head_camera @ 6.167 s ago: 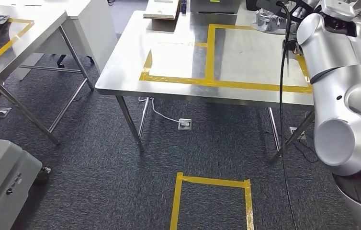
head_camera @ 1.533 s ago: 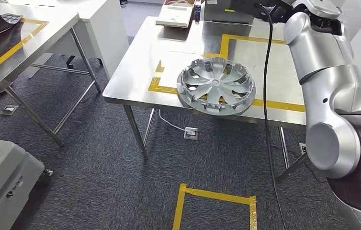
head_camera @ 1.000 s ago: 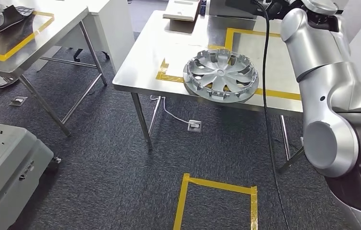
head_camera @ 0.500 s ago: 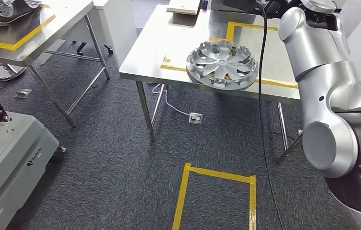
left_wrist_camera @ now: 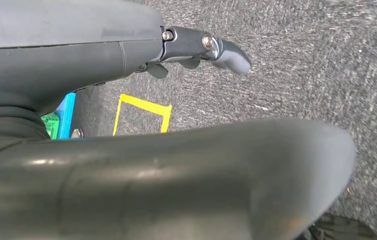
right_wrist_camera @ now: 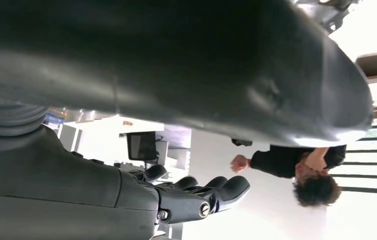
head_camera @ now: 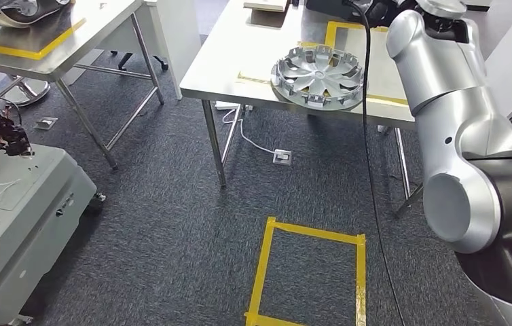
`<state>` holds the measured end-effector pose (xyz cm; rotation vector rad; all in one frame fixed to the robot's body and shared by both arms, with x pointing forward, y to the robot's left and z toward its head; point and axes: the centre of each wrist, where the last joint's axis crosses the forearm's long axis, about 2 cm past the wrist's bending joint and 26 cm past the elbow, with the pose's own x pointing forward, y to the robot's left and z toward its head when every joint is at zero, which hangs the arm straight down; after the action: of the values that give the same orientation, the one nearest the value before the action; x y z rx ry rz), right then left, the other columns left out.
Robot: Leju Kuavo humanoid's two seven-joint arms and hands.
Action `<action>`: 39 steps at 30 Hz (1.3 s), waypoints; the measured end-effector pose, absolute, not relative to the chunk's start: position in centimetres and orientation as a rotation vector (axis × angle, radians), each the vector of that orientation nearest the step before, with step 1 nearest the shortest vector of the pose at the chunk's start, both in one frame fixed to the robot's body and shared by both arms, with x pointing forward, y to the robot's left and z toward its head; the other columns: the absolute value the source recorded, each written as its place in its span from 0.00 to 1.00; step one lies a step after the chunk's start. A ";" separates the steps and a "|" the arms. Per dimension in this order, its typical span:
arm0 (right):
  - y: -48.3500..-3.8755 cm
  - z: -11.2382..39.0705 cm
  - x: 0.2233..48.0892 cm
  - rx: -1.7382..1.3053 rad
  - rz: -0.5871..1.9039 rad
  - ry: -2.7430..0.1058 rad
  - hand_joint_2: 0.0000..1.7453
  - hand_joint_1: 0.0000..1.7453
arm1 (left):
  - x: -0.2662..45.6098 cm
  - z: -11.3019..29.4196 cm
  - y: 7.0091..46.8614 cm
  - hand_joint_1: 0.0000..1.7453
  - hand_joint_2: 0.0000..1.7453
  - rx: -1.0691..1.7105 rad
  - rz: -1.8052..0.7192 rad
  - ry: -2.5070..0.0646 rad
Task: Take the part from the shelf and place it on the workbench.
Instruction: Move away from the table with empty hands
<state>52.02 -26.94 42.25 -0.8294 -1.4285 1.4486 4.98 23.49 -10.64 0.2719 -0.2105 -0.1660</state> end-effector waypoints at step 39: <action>-29.3 40.3 52.0 -0.831 1.419 -1.394 0.00 0.00 | 5.0 -10.7 24.2 0.00 0.00 0.286 -0.172 -0.213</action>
<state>52.04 -29.30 40.33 -0.8306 -1.3939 1.4193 5.00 24.22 -10.71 0.2860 -0.2125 -0.1721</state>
